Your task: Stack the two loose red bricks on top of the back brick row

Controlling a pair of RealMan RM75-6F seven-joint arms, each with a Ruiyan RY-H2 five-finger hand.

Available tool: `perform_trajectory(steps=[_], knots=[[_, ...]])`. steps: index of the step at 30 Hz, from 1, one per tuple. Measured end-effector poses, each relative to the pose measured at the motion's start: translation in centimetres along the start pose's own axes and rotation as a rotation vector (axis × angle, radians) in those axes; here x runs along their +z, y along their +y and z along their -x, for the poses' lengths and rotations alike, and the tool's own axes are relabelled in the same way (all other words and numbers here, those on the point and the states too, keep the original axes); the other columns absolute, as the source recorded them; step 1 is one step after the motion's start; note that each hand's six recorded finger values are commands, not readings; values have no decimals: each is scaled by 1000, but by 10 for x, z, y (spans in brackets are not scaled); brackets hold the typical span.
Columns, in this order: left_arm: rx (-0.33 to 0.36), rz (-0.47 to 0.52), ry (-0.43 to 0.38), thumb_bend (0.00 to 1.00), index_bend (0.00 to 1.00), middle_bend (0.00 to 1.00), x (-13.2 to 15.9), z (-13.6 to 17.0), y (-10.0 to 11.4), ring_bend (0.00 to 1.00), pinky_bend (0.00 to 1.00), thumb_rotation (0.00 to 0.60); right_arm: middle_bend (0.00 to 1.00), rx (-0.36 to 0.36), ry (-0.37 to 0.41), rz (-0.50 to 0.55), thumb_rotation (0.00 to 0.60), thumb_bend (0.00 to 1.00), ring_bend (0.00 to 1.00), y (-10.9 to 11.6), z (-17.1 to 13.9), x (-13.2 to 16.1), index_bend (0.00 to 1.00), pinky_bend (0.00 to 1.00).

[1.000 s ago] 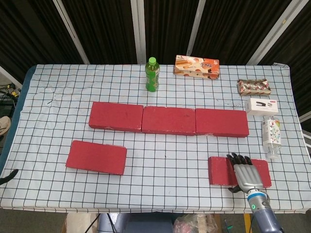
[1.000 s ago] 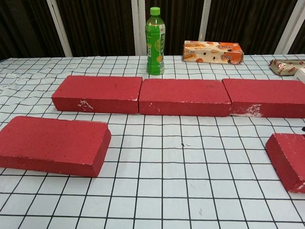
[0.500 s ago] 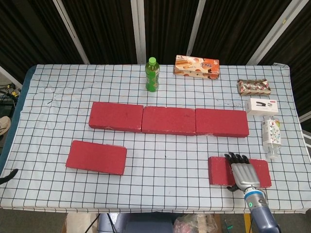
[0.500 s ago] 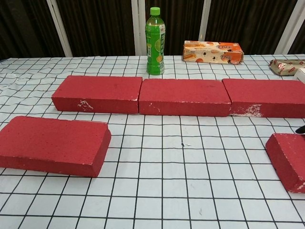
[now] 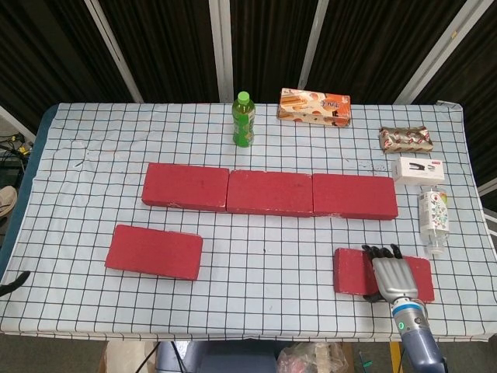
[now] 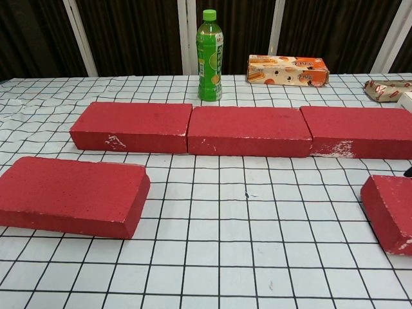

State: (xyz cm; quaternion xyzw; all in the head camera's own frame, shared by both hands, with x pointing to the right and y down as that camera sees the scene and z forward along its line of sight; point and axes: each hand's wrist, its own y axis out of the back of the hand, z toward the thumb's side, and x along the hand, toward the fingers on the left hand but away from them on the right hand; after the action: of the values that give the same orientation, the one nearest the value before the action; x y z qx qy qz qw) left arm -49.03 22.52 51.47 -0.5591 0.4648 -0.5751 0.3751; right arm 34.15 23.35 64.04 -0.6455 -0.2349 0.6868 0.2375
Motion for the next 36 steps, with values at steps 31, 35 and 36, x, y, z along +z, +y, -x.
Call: perform_trajectory(steps=[31,35,36], knots=[[-19,-32,34,0,121,55,-3,-6,-7,23,173,600,248,-130,35,23,600,153,236,167,80,57,161,0],[-20,-42,40,0,121,55,-2,-7,-8,23,173,600,249,-113,16,-10,600,154,236,185,101,73,161,0],[-19,-44,41,0,121,55,-2,-7,-8,23,173,600,249,-106,9,-19,600,153,236,190,107,79,161,0]])
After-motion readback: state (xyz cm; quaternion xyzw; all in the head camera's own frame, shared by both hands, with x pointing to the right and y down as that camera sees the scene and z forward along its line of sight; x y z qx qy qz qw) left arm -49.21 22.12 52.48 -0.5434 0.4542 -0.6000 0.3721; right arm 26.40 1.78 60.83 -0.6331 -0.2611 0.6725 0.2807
